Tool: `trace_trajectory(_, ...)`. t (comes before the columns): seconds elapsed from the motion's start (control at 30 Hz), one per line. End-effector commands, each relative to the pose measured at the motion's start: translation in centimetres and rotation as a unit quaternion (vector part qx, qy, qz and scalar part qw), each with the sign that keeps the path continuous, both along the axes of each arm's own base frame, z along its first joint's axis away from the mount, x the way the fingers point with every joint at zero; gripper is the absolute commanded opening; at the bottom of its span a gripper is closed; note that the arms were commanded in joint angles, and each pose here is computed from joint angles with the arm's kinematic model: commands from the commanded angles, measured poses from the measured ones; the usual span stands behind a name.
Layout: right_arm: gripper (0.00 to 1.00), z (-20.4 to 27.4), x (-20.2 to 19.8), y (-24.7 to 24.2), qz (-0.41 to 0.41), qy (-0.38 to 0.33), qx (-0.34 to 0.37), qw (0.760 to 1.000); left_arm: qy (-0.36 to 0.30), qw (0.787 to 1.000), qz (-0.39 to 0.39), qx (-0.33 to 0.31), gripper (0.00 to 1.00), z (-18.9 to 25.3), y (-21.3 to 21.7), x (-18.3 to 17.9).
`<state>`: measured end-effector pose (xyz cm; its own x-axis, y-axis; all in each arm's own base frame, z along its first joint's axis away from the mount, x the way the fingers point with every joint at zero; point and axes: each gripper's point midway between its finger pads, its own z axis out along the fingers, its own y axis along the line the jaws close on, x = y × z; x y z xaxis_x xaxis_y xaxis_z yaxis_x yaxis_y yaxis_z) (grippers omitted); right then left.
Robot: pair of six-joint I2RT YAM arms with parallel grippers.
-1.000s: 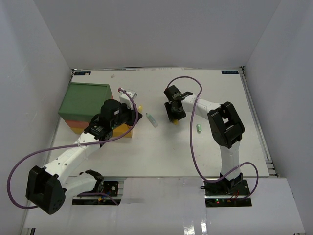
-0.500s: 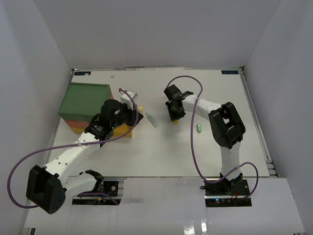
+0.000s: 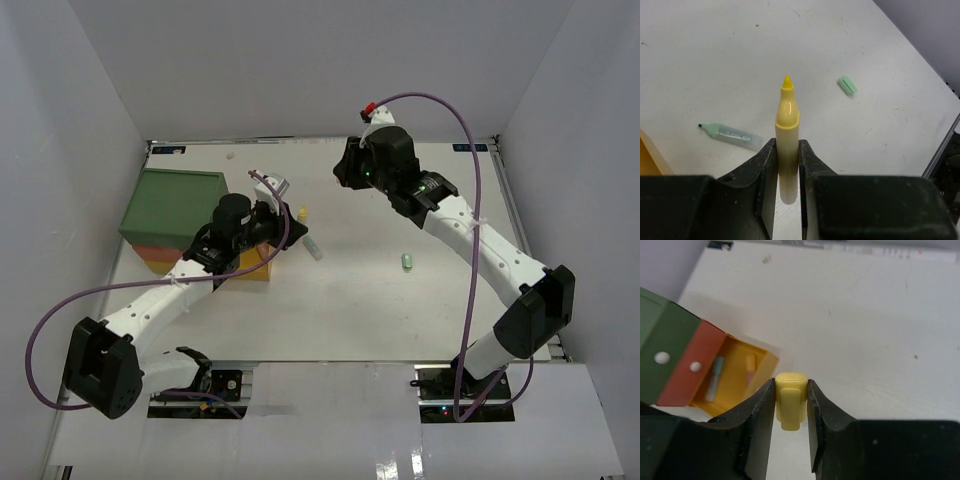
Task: Sort the stationery into containers
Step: Close the pen cap on the pen.
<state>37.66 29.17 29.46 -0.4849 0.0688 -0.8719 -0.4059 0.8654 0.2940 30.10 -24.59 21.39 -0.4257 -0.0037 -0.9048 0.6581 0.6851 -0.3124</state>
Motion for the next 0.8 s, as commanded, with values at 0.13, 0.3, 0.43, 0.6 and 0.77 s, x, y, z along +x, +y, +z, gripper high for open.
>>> trace_trajectory(0.13,0.09,8.2,0.2,3.4,0.003,-0.098,0.119,0.988,-0.058,0.997,-0.026,-0.053,0.2,4.8,-2.3,2.3)
trace_trajectory(0.3,0.09,7.7,-0.9,5.9,0.004,-0.095,0.119,0.988,-0.071,0.995,-0.025,-0.061,0.2,4.7,-1.8,1.4)
trace_trajectory(0.43,0.09,6.9,-1.9,7.5,0.006,-0.094,0.12,0.988,-0.08,0.995,-0.012,-0.055,0.2,4.4,-1.0,1.1)
trace_trajectory(0.6,0.08,6.0,-2.7,8.9,0.009,-0.092,0.112,0.989,-0.081,0.995,-0.004,-0.053,0.2,4.5,-0.8,1.2)
trace_trajectory(0.77,0.08,5.3,-2.9,8.6,-0.006,-0.096,0.095,0.991,-0.083,0.995,0.005,-0.053,0.2,4.6,-0.5,1.3)
